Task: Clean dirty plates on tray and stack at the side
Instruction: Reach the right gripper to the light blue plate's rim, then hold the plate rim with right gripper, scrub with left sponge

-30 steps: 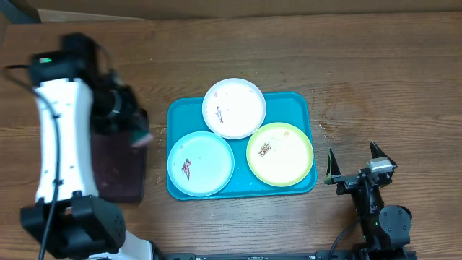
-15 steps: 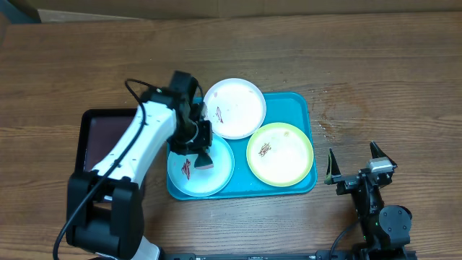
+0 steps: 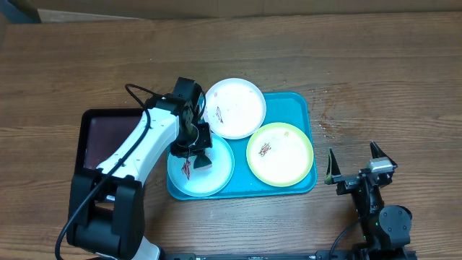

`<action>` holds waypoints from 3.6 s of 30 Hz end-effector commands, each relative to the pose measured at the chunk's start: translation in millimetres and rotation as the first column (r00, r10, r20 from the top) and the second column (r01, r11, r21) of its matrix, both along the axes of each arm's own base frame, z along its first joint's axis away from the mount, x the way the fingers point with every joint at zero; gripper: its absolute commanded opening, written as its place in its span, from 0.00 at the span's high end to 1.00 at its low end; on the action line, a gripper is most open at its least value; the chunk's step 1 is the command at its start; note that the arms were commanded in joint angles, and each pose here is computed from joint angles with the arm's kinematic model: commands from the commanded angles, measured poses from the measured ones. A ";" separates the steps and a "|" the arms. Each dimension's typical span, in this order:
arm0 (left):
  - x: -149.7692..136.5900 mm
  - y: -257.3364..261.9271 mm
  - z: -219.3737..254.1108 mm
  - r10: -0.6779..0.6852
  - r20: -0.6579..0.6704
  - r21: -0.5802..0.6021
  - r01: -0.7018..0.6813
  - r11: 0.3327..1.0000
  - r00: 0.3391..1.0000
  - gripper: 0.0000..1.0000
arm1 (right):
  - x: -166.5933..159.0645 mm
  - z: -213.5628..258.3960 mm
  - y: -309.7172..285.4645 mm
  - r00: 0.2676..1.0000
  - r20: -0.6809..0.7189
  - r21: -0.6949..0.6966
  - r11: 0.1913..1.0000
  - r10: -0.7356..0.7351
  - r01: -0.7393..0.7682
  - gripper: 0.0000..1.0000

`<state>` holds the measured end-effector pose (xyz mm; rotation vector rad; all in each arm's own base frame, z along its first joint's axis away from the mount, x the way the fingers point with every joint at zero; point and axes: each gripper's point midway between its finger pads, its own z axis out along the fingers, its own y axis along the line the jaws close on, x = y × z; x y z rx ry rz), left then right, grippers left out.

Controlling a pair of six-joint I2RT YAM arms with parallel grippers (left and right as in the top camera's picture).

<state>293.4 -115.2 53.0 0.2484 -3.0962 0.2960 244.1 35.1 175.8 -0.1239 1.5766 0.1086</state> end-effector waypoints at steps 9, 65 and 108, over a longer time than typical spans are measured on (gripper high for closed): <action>-0.5 3.4 -0.4 0.021 -0.005 0.010 -0.021 1.000 1.000 0.96 | -33.5 42.0 73.1 0.881 0.147 0.201 0.858 0.451 -0.473 0.00; -3.9 30.5 -2.7 0.100 -0.023 0.119 -0.097 0.988 0.995 0.96 | 64.7 -91.7 256.4 0.276 -0.907 0.284 0.947 0.317 -0.151 0.63; -3.7 30.3 -2.7 0.111 -0.023 0.118 -0.107 0.987 0.994 0.96 | 48.2 -108.7 290.6 0.171 -0.923 0.292 0.916 0.345 -0.274 0.54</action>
